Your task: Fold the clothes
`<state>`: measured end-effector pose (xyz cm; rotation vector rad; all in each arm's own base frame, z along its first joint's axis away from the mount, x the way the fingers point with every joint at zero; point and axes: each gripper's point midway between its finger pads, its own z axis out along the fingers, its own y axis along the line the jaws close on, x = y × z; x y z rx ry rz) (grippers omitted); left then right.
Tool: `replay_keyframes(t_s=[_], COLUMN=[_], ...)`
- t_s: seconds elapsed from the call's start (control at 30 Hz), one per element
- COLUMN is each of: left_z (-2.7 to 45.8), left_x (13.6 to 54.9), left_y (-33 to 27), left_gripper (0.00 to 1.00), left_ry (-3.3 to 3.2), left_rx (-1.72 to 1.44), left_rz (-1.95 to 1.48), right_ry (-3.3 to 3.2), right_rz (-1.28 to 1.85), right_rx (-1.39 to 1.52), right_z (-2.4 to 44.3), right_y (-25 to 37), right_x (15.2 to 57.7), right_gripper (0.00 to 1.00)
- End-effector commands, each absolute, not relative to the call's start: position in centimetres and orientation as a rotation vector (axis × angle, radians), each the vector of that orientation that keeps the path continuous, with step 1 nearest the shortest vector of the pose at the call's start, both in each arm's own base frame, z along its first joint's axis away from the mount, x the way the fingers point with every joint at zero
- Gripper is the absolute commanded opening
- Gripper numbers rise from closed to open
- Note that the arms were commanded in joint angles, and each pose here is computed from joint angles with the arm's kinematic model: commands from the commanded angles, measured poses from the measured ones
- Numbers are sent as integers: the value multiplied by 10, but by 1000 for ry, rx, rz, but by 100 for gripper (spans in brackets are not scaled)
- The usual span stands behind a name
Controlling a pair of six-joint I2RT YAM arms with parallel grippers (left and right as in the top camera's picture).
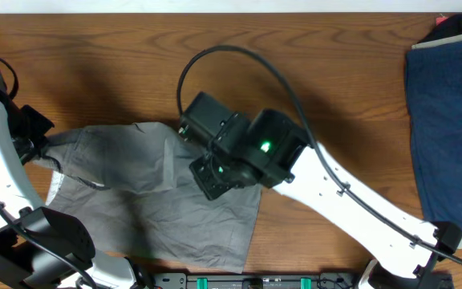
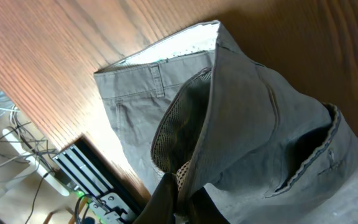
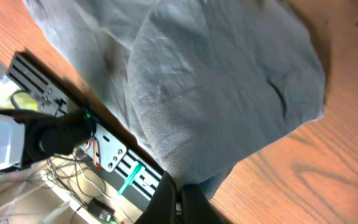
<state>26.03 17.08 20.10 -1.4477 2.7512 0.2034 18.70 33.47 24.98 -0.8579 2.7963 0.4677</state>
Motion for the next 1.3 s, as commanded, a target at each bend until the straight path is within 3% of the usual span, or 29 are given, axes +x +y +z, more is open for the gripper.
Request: replay_keyframes(t_s=[0.0, 0.3, 0.73, 1.27], left_z=[205, 206, 207, 208], left_x=[252, 218, 162, 156], left_y=[175, 193, 221, 218], left_gripper=[6, 6, 6, 6], left_ry=[2732, 2673, 2436, 2440], left_rx=[-1491, -1724, -2168, -2199], left_rz=[234, 299, 287, 286], right_ry=[2856, 3025, 3076, 3123], right_rz=[403, 455, 473, 341], right_rx=[-840, -817, -871, -1091], right_z=[229, 165, 163, 139], right_y=[332, 335, 330, 316], right_x=[176, 154, 139, 92], right_gripper=[1, 1, 1, 1])
